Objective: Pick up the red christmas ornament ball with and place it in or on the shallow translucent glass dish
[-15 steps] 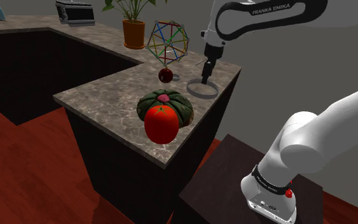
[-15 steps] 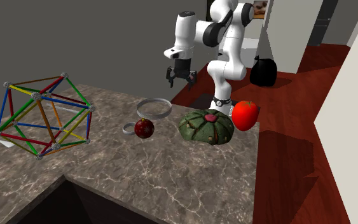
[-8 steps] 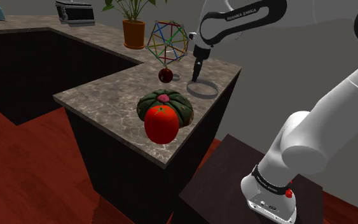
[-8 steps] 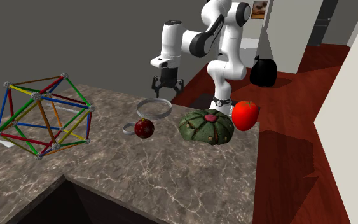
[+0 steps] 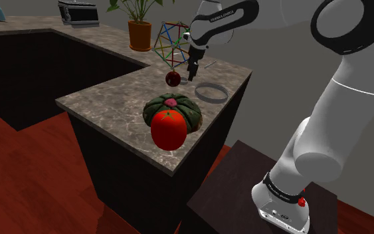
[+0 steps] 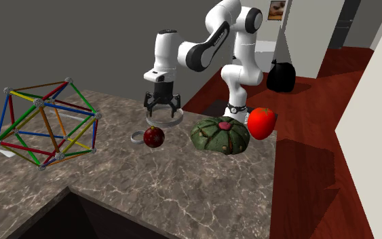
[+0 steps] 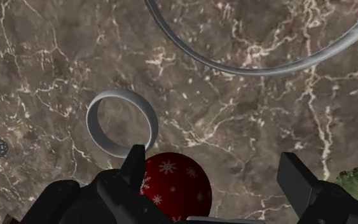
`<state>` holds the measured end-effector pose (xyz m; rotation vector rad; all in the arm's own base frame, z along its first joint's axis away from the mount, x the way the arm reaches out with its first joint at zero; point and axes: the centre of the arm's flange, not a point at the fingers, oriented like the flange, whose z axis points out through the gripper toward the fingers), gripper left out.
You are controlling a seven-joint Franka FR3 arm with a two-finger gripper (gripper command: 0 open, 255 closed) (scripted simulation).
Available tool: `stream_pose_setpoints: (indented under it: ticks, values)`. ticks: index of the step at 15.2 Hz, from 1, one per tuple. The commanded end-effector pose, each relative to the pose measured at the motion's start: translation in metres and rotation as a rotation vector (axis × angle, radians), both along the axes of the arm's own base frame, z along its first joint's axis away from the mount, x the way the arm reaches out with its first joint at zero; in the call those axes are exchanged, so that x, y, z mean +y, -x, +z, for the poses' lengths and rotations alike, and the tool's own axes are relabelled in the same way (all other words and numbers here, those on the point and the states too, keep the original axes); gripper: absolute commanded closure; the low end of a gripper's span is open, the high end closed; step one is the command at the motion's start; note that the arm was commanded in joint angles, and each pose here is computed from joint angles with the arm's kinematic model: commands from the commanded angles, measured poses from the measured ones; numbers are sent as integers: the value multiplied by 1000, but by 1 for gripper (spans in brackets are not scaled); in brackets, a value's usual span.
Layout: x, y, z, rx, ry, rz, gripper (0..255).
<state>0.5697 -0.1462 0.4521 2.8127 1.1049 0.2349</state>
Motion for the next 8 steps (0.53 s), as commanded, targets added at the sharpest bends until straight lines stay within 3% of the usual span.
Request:
stream_pose_setpoints:
  ticks: [1,4,8]
  values:
    - [-1,-24,-5,-18,3,68,0]
    - [-1,-53,-10,-39,7,146,0]
    - [-1,-58,-31,-39,7,146,0]
